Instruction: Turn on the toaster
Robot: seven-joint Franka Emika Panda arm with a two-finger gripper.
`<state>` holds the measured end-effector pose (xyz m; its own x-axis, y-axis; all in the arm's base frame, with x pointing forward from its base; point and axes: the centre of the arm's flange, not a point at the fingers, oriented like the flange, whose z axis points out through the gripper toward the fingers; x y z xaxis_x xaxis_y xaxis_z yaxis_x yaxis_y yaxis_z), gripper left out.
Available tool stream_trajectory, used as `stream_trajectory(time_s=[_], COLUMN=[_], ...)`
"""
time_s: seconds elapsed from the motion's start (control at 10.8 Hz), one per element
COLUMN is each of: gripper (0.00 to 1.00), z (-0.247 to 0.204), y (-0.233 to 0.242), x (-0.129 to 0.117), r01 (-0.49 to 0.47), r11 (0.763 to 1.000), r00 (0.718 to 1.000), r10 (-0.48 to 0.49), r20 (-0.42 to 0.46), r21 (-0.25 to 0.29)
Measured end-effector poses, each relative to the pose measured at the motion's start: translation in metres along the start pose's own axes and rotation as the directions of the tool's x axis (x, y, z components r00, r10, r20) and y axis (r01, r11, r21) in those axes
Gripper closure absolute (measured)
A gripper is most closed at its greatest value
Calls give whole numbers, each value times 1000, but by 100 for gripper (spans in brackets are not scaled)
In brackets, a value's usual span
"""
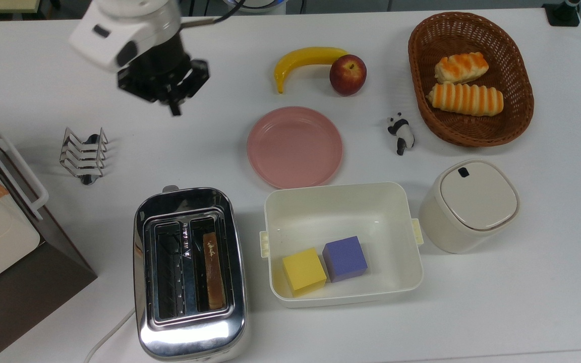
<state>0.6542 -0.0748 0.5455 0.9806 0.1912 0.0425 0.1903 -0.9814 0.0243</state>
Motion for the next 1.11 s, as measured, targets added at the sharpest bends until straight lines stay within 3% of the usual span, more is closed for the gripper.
stream_trajectory(time_s=[0.28,0.74,0.92,1.11], gripper=[99,99,94,74], z=[-26,-89,-103,-110], y=[-35,-52,-63,-73], x=[-13,-61,-86,-102], r01=[21,17,22,28], r11=[1000,1000,1000,1000], r00=[999,997,997,995], r10=[-21,-18,-22,-27], r20=[50,78,77,91], r21=[11,4,-3,-4])
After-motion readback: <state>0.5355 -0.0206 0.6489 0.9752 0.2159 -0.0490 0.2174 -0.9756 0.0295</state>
